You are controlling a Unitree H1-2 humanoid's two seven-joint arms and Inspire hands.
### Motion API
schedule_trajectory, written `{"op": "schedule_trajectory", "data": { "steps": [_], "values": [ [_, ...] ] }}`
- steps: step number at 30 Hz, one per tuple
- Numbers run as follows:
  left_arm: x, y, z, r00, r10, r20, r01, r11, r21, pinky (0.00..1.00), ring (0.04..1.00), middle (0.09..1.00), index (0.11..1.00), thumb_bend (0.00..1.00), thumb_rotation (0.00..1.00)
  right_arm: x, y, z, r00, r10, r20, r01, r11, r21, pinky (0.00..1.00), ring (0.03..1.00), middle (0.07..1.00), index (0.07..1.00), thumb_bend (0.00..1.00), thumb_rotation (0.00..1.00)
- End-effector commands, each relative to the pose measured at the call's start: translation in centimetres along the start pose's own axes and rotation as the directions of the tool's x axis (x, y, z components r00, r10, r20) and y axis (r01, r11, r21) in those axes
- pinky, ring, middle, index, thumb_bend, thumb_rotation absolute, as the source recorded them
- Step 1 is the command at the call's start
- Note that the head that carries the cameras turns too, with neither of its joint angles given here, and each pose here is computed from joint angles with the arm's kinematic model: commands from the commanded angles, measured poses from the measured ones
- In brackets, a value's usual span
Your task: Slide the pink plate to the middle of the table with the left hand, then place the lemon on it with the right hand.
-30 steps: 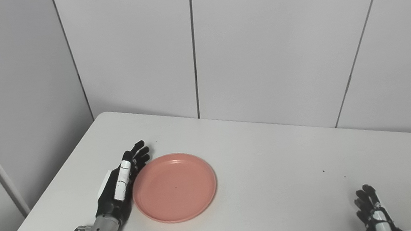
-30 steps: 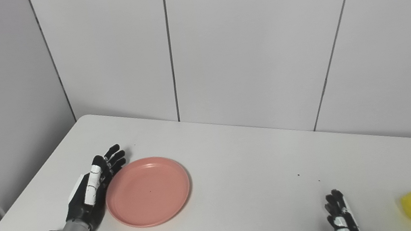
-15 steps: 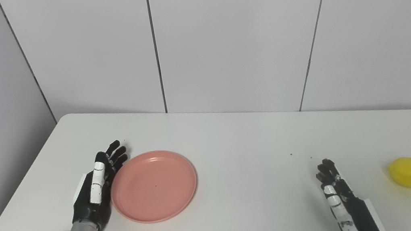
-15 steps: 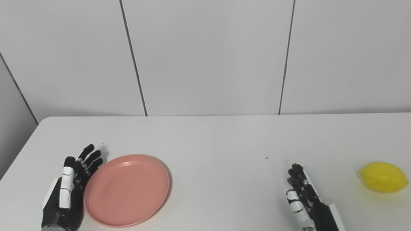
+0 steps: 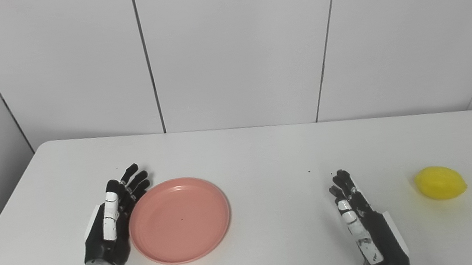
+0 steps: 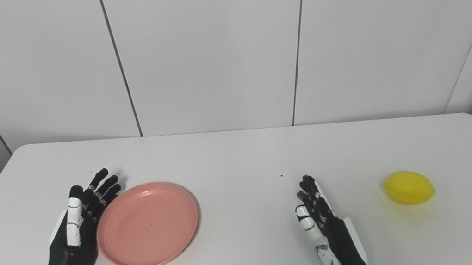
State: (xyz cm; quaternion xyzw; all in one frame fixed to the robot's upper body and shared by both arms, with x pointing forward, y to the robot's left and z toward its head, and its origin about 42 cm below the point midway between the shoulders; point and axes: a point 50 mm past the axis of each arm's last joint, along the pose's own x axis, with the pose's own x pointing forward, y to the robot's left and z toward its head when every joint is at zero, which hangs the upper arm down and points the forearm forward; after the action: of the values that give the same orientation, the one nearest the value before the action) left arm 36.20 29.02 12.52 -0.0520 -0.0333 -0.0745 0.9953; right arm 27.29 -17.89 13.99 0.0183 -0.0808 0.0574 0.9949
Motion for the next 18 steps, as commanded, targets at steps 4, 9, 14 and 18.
{"op": "schedule_trajectory", "data": {
  "steps": [4,9,14,18],
  "values": [
    [-1.1,-1.1,-2.2,0.999,0.0,-0.036,-0.003,0.998,-0.064,0.94,0.904,0.902,0.903,0.79,1.0,0.8,0.7,1.1,0.998,-0.009,0.067,0.01,1.0,-0.015,0.98,0.956,0.966,0.971,0.55,0.84],
    [-0.9,-2.3,-2.4,1.0,-0.011,-0.023,0.009,0.998,-0.065,0.92,0.902,0.907,0.904,0.79,1.0,0.9,0.9,1.0,0.998,-0.013,0.067,0.016,0.999,-0.036,0.98,0.956,0.961,0.968,0.56,0.84],
    [-0.8,-3.5,-2.6,1.0,-0.021,-0.023,0.019,0.997,-0.072,0.94,0.907,0.908,0.905,0.78,1.0,1.0,1.2,0.9,0.997,-0.026,0.074,0.028,0.999,-0.028,0.98,0.951,0.952,0.954,0.58,0.83],
    [-0.8,-4.1,-3.0,0.999,-0.042,-0.022,0.04,0.996,-0.08,0.95,0.912,0.91,0.907,0.78,1.0,1.1,1.3,0.7,0.997,-0.035,0.069,0.037,0.999,-0.031,0.99,0.952,0.95,0.951,0.6,0.83]
  ]
}}
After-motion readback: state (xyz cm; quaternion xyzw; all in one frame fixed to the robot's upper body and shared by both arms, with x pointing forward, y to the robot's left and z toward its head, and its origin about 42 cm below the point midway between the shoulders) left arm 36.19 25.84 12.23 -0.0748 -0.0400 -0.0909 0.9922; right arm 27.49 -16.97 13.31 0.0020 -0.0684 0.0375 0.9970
